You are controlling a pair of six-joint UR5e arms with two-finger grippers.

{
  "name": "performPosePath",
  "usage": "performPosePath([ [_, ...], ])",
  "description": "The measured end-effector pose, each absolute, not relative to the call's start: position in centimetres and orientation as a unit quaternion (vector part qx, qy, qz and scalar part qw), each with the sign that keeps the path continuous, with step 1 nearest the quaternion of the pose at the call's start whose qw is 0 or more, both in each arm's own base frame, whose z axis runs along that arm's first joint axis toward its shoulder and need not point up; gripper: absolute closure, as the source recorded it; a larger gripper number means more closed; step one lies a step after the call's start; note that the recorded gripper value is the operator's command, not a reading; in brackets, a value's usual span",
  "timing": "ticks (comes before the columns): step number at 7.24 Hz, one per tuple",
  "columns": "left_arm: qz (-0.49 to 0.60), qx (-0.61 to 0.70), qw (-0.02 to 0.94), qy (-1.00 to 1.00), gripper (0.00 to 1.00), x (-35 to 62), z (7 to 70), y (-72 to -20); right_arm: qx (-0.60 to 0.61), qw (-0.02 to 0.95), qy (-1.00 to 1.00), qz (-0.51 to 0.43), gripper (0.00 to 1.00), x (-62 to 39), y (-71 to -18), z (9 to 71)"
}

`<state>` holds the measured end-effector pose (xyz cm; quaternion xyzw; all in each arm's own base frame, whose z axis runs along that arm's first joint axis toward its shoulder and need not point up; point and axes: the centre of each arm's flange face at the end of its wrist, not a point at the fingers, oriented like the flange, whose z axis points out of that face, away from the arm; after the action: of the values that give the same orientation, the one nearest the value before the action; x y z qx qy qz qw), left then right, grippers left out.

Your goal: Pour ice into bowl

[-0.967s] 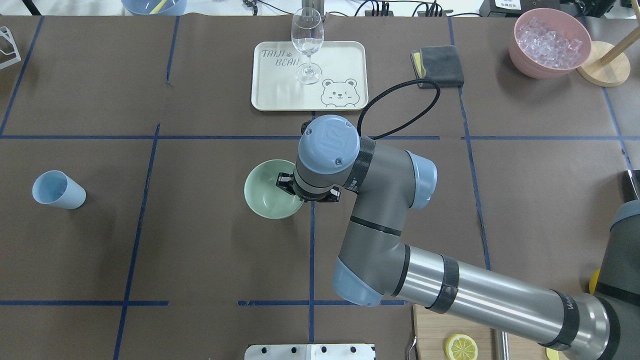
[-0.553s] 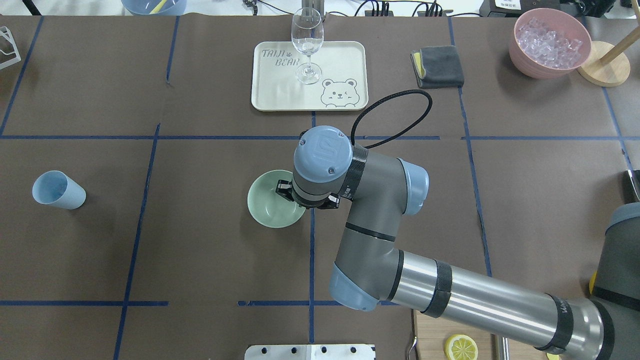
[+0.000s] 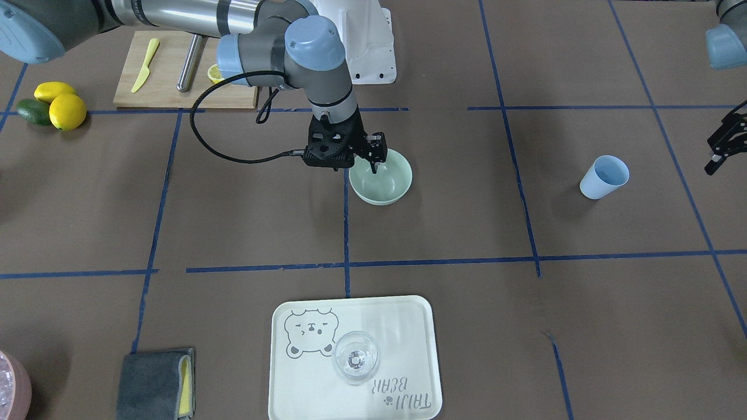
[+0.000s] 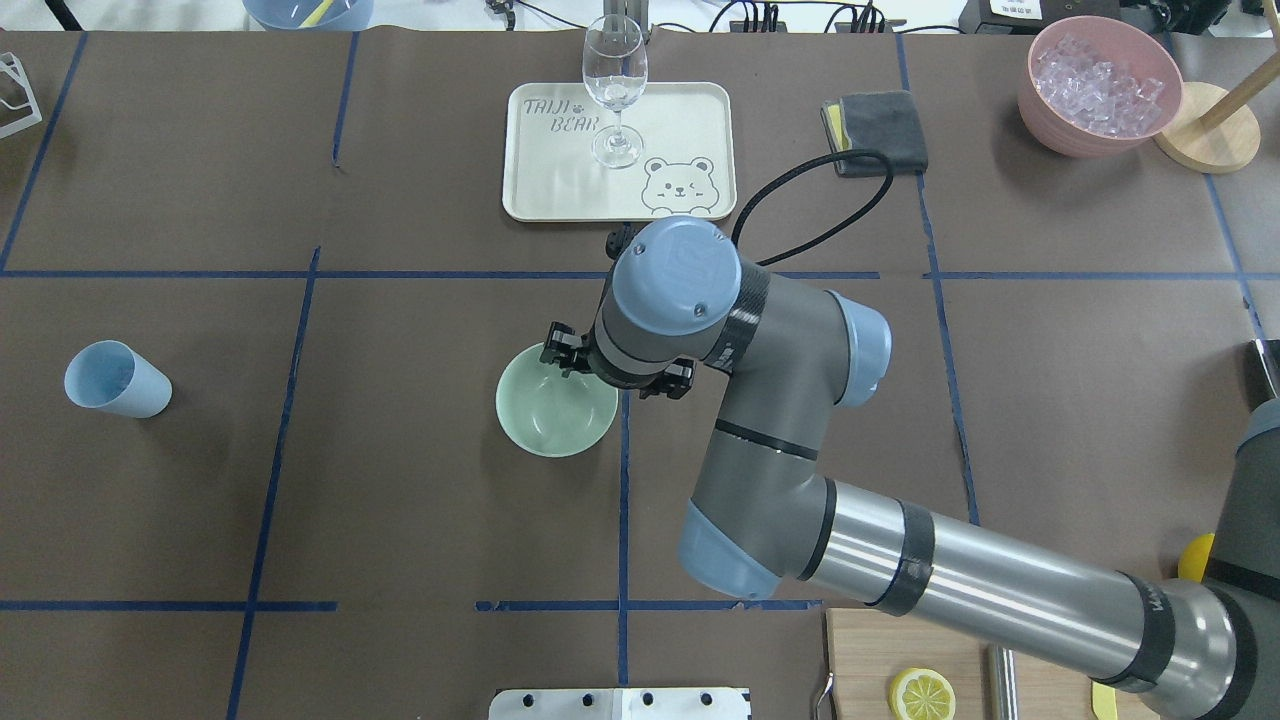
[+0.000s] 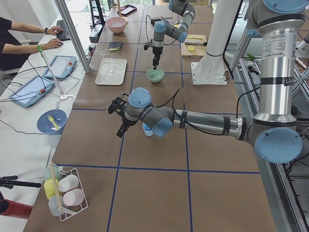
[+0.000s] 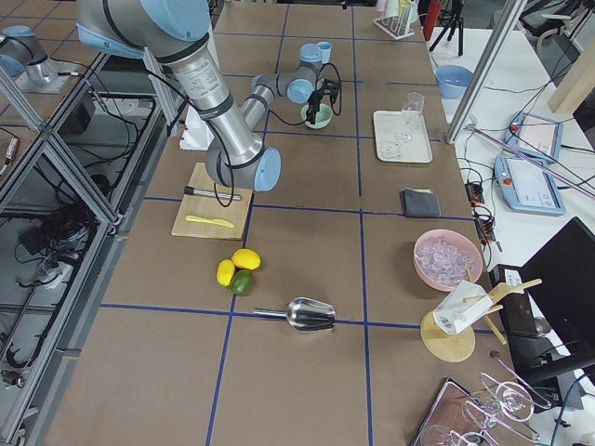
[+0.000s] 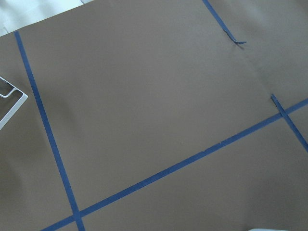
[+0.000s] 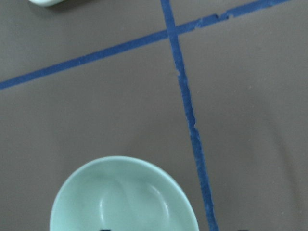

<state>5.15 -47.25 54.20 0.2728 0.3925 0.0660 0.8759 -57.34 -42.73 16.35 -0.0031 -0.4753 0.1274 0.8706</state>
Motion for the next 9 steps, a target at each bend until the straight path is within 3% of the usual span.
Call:
performPosePath([
  [1,0.026,0.283,0.871,0.401,0.11,7.1,54.4,-44.3,-0.002,0.867,-0.482,0.129,0.0,-54.4,-44.0,17.3],
  [4,-0.08,0.319,0.832,0.446,0.01,9.9,55.0,-36.6,0.012,0.871,-0.478,0.113,0.0,-50.5,-45.3,20.2],
  [9,-0.161,0.395,0.812,0.397,0.0,17.2,57.6,-29.5,0.015,0.871,-0.478,0.112,0.0,-49.9,-45.3,20.6],
])
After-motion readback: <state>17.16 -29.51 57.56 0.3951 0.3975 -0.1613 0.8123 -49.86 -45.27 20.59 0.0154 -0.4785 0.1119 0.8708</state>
